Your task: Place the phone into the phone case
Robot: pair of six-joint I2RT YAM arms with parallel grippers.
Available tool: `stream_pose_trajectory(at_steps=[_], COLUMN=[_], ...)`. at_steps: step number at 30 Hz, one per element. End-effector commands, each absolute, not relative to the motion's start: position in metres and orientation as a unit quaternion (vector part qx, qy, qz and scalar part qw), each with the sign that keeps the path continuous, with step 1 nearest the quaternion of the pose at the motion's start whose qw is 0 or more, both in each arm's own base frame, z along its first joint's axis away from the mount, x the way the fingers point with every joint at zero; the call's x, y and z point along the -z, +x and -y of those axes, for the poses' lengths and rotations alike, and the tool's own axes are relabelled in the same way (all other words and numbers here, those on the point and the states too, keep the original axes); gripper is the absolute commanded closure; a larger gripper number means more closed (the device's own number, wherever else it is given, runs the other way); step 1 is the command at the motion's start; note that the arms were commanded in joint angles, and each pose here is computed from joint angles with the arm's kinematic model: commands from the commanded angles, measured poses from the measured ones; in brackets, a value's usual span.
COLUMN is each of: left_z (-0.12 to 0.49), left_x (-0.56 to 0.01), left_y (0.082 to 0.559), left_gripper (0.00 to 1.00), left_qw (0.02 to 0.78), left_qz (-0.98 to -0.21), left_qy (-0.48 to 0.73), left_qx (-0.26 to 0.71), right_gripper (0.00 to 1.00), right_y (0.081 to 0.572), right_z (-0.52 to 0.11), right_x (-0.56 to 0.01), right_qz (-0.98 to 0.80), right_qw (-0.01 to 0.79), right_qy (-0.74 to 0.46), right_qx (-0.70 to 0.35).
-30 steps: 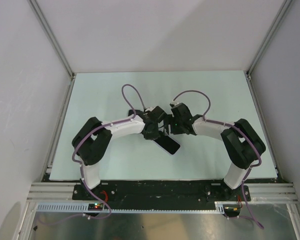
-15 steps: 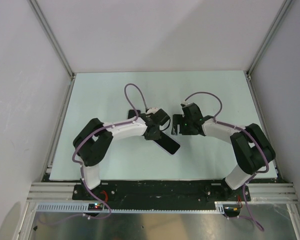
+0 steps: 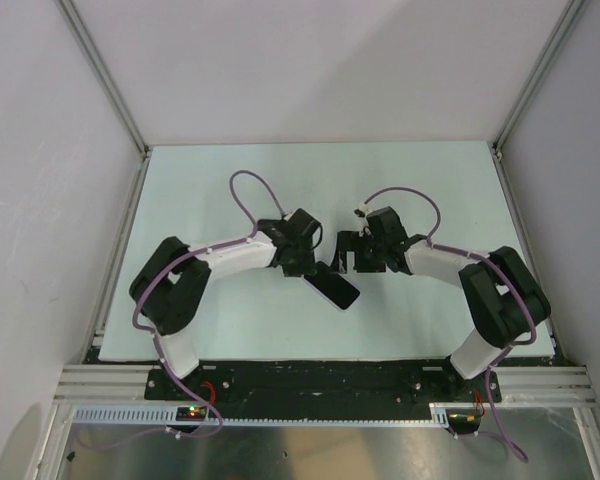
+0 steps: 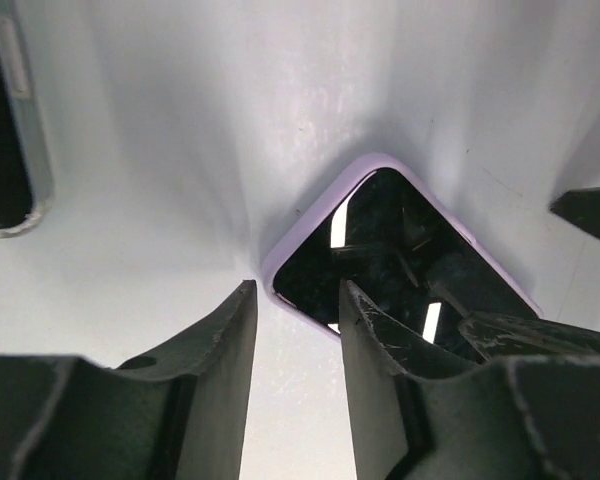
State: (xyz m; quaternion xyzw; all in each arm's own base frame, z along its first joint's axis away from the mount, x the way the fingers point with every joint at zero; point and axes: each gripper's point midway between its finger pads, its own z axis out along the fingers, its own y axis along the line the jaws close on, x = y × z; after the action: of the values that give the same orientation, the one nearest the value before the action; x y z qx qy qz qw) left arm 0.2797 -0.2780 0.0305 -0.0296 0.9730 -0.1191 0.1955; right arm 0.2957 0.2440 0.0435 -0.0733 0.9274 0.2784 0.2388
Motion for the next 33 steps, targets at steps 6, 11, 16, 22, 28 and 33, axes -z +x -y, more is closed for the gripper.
stream_pose_trajectory(at_steps=[6,11,16,22,28,33], left_z=[0.259,0.248,0.241,0.233,0.226,0.220], left_x=[-0.095,-0.099,-0.099,-0.107,-0.113,-0.117], left_y=[0.303,0.303,0.301,0.300,0.298,0.297], left_gripper=[0.51,0.51,0.51,0.50,0.50,0.50], left_qw=[0.260,0.265,0.264,0.268,0.271,0.276], left_qz=[-0.943,-0.941,-0.939,-0.933,-0.928,-0.924], left_qy=[-0.058,-0.068,-0.081,-0.091,-0.097,-0.105], left_qx=[0.198,0.199,0.206,0.223,0.235,0.242], right_gripper=[0.00,0.01,0.01,0.01,0.01,0.01], right_y=[0.283,0.274,0.263,0.252,0.249,0.248], right_z=[-0.273,-0.277,-0.273,-0.268,-0.260,-0.255], right_x=[-0.033,-0.027,-0.018,-0.014,0.001,0.017], right_qz=[-0.912,-0.918,-0.924,-0.923,-0.923,-0.921], right_qw=[0.229,0.242,0.245,0.259,0.256,0.241], right_qy=[-0.123,-0.148,-0.185,-0.236,-0.278,-0.305], right_qx=[-0.316,-0.277,-0.228,-0.161,-0.075,-0.013])
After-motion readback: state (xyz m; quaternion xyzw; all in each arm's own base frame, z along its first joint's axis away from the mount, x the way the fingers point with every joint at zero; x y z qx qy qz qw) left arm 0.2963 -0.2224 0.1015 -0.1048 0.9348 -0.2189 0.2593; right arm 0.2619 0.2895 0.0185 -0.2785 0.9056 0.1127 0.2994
